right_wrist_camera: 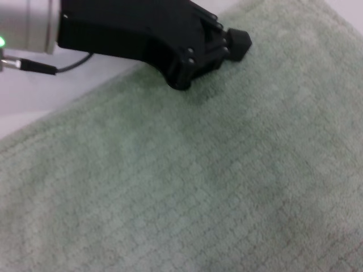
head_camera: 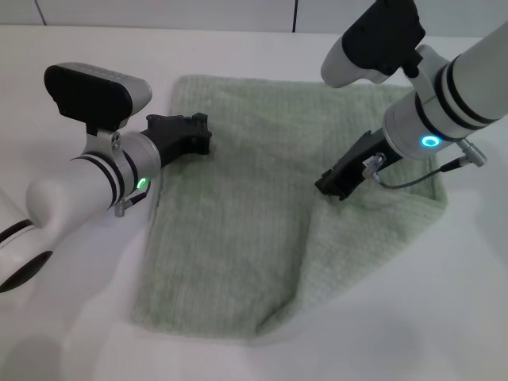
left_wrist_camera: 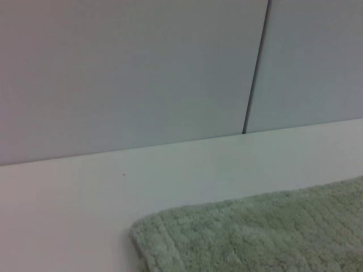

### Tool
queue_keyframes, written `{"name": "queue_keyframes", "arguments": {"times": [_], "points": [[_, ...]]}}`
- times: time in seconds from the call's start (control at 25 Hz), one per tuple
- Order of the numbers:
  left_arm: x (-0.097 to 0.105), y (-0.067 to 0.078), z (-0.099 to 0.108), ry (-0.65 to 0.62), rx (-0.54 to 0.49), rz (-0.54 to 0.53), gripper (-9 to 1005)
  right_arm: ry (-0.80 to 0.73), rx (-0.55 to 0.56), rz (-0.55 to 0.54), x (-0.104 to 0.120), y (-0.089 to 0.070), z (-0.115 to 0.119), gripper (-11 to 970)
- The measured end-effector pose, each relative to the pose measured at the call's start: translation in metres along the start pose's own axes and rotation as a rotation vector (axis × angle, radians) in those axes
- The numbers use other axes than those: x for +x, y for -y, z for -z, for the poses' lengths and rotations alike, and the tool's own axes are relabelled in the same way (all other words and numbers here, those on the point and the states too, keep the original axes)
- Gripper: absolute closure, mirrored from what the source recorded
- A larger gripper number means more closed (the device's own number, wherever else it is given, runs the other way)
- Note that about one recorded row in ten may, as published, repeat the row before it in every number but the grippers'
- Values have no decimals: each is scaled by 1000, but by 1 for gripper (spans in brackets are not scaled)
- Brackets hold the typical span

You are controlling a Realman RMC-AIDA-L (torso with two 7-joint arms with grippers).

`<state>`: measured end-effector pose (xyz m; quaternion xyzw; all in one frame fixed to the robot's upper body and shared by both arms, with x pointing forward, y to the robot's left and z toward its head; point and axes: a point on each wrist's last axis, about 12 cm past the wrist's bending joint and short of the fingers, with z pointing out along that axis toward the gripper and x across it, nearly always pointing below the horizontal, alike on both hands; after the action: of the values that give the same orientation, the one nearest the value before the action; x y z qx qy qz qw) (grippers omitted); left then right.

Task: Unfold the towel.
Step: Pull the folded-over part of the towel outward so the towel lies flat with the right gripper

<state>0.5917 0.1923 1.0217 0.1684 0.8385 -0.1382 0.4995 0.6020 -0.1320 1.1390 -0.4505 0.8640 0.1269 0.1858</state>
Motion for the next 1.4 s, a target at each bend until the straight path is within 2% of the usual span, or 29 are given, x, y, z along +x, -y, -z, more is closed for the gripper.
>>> {"name": "queue_keyframes", "arguments": {"times": [1.0,1.4], "points": [[0,0,0,-1,0,-1,997,30,26,62,-6,-22,45,902],[1,-1,1,-1,-1,-1,997,17,17,76,-7,-28,51,902]]}}
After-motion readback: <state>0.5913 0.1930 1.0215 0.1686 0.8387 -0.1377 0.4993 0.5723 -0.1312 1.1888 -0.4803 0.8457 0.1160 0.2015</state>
